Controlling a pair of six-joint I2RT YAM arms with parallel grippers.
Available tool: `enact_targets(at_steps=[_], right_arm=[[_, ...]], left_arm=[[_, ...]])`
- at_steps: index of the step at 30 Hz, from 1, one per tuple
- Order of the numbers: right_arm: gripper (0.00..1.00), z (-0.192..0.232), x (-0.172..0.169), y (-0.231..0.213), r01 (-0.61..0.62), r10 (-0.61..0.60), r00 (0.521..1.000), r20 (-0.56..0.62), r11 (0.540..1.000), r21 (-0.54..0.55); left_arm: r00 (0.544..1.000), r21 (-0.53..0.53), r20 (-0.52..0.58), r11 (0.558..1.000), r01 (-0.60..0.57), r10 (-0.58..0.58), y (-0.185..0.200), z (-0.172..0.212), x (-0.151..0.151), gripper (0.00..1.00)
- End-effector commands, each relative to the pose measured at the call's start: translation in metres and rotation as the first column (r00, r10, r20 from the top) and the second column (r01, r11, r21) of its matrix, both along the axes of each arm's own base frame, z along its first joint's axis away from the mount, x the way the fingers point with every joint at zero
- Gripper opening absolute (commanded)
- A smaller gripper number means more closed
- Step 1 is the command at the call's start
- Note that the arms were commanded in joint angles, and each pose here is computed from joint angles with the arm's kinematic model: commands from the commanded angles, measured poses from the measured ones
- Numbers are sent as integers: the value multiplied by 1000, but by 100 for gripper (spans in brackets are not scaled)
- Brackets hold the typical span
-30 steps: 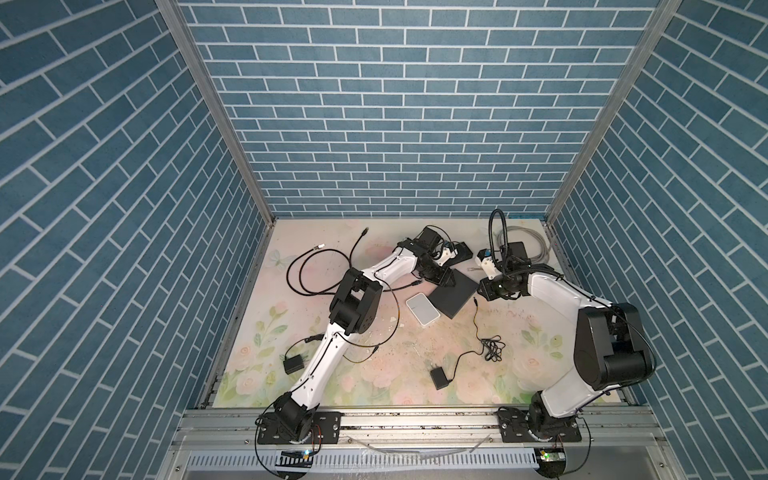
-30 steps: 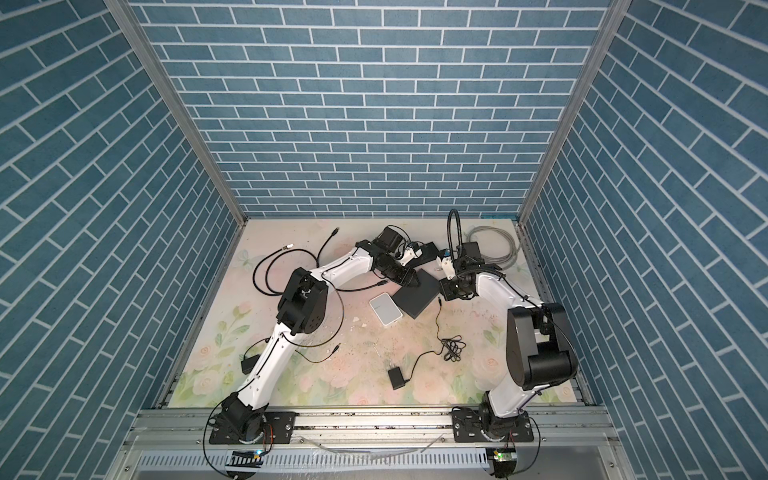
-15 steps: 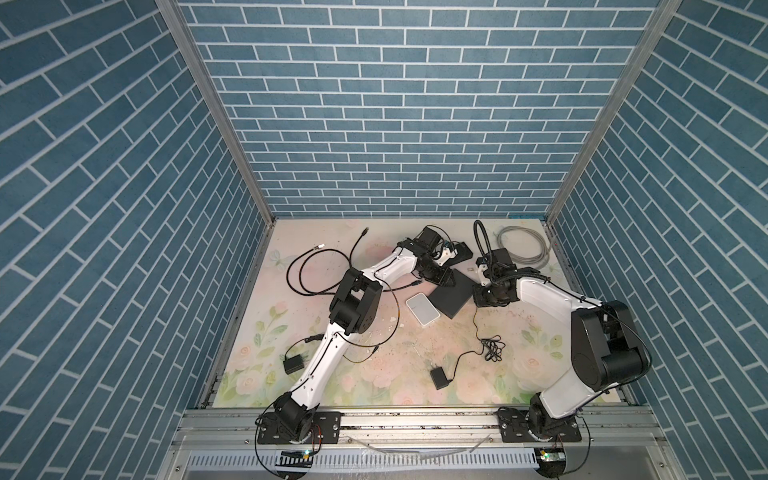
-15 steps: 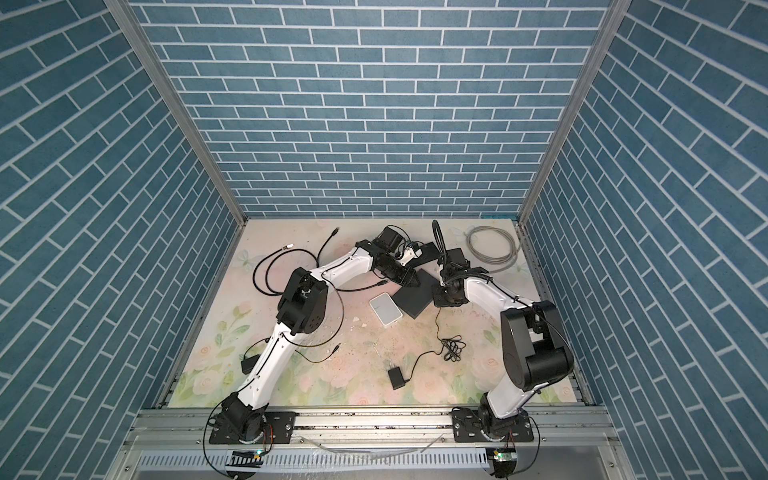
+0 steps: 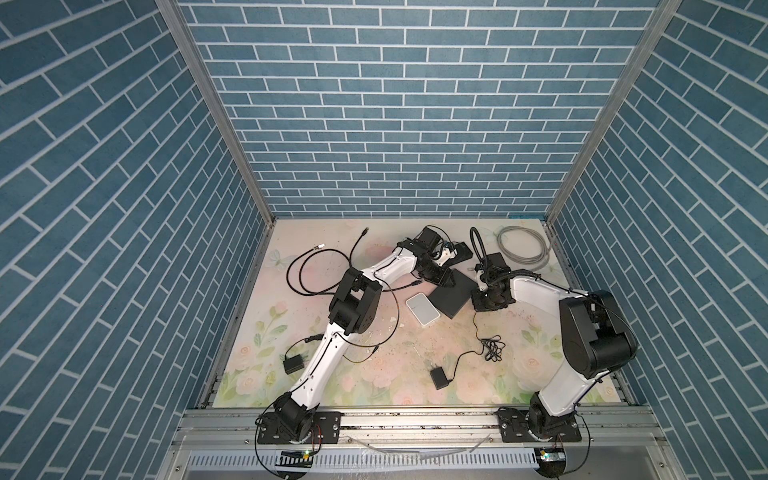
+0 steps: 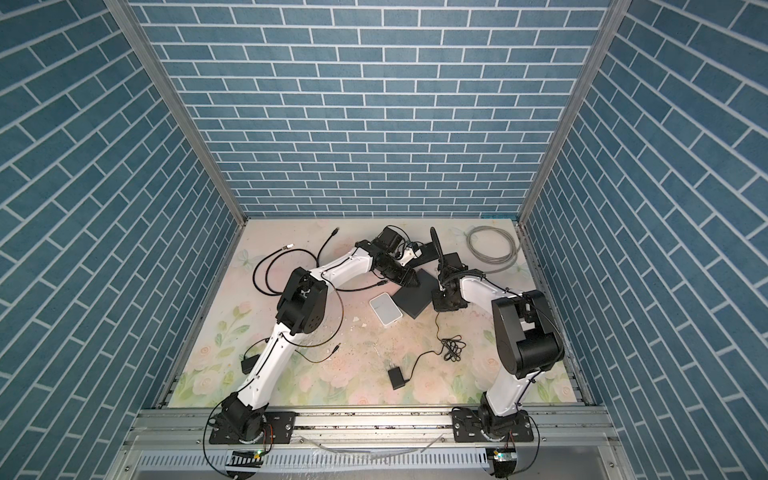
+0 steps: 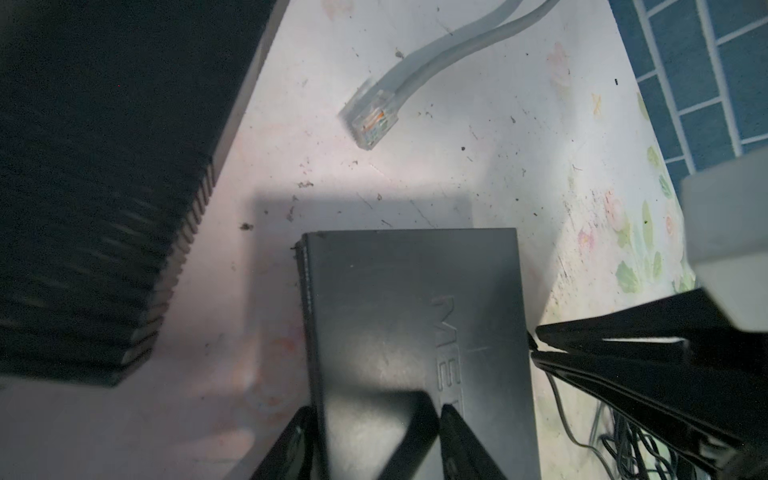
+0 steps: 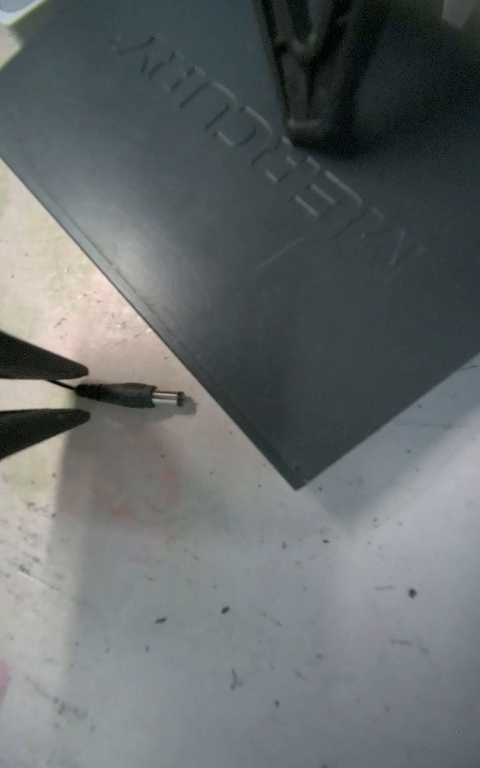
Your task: Insert the plug into the switch port
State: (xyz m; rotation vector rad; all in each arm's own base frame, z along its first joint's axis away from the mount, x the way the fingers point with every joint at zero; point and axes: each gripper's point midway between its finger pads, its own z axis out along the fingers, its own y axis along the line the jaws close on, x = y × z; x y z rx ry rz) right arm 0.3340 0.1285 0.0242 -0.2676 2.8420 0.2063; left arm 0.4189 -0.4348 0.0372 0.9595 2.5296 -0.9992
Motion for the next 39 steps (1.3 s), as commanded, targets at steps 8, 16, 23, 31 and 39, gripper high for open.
enact_targets(at_steps=[8, 16, 23, 31, 39], right_arm=[[16, -15, 0, -4, 39, -40, 999, -22, 999, -33], [13, -17, 1, -5, 35, -37, 998, -43, 998, -46], [1, -3, -1, -2, -37, 36, 999, -23, 999, -35], [0, 13, -14, 2, -307, 306, 951, -41, 951, -21], [0, 29, -8, 1, -483, 481, 876, 46, 875, 45]], left_arm=[[999, 54, -49, 999, -1, 4, 11, -13, -11, 51], [999, 56, -48, 998, 3, -1, 12, -13, -11, 51], [999, 62, -40, 998, 20, -18, 13, -12, -12, 51], [999, 67, -33, 997, 25, -23, 15, -11, -9, 51], [999, 69, -28, 997, 32, -30, 15, -6, -7, 55]])
